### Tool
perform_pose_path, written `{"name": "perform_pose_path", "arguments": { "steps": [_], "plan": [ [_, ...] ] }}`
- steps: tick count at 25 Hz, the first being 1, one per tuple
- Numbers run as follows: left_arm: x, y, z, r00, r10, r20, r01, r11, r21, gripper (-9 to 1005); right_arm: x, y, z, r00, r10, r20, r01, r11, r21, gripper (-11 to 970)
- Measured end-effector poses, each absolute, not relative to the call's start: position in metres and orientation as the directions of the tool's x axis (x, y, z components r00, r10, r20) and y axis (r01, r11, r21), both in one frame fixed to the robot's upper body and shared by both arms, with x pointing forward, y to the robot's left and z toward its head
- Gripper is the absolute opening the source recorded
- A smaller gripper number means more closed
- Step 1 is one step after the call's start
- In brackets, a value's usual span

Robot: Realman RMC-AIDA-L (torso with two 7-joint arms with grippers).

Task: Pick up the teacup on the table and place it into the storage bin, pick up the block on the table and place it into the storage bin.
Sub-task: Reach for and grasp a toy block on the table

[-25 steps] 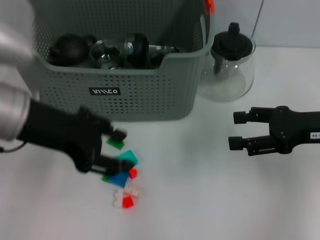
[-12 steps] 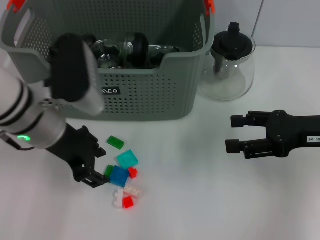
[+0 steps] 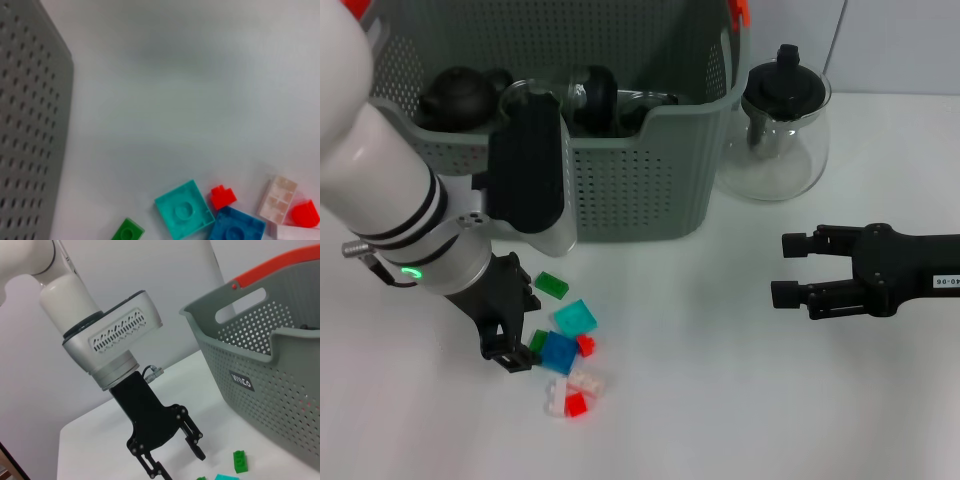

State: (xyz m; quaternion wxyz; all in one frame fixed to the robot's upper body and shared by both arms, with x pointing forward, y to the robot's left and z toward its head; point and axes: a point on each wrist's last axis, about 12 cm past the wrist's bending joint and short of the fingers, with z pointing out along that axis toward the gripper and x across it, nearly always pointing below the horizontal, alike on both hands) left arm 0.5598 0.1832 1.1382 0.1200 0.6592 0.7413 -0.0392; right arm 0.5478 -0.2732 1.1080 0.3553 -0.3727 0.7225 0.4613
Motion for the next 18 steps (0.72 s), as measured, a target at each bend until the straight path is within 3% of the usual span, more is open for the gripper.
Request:
{"name": "perform_pose_path", "arguments": {
  "steps": [18],
  "plan": [
    [0.556,0.160,1.126,0.033,0.993,-0.111,0.988,-0.015,0.157,630,0.548,-0.273,1.108,-0.469,-0.209,-0.858,-0.866,0.299,0.401,944]
  ]
}}
